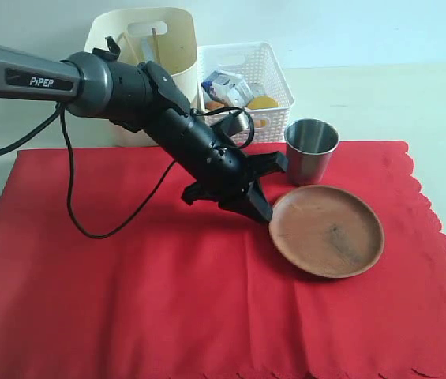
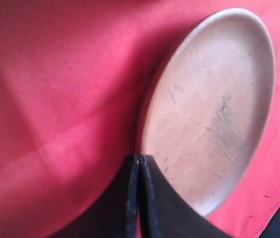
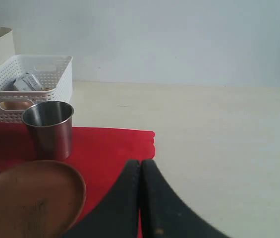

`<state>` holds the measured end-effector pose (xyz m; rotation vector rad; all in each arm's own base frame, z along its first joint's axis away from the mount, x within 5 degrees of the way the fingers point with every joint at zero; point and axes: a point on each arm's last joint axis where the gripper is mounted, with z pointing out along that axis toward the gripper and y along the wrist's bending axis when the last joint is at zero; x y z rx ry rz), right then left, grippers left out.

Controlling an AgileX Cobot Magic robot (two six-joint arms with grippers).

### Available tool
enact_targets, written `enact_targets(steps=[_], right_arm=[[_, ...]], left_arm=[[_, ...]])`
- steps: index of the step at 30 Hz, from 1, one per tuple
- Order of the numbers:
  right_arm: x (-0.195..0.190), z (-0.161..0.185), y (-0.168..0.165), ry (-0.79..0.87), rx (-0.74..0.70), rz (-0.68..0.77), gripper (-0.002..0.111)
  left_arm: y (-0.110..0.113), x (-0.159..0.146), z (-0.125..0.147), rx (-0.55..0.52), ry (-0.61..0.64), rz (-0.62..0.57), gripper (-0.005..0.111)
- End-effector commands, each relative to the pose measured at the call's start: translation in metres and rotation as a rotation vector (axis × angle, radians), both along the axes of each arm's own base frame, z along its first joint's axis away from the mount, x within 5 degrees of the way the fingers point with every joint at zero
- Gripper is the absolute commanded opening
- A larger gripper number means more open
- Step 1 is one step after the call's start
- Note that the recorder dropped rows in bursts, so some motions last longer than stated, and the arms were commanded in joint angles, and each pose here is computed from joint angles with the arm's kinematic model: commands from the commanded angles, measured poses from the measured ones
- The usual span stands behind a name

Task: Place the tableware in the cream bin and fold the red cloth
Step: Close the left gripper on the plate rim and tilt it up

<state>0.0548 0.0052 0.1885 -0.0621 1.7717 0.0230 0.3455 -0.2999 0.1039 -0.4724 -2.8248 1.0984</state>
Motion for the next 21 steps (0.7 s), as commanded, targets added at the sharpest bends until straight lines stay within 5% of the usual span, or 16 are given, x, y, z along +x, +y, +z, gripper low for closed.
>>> enact_targets(steps=[1, 9, 21], right_arm=[[0.000, 0.000, -0.001, -0.014, -0.002, -0.007, 0.000], [0.000, 0.000, -0.001, -0.014, -0.002, -0.007, 0.000], [0.000, 0.000, -0.001, -0.014, -0.002, -0.007, 0.000]], left_arm=[[-0.001, 0.000, 0.003, 0.001, 0.024, 0.032, 0.002], [-0.003, 0.000, 0.009, -0.021, 0.035, 0.054, 0.045], [-0.022, -0.012, 0.005, 0.061, -0.042, 0.079, 0.047]])
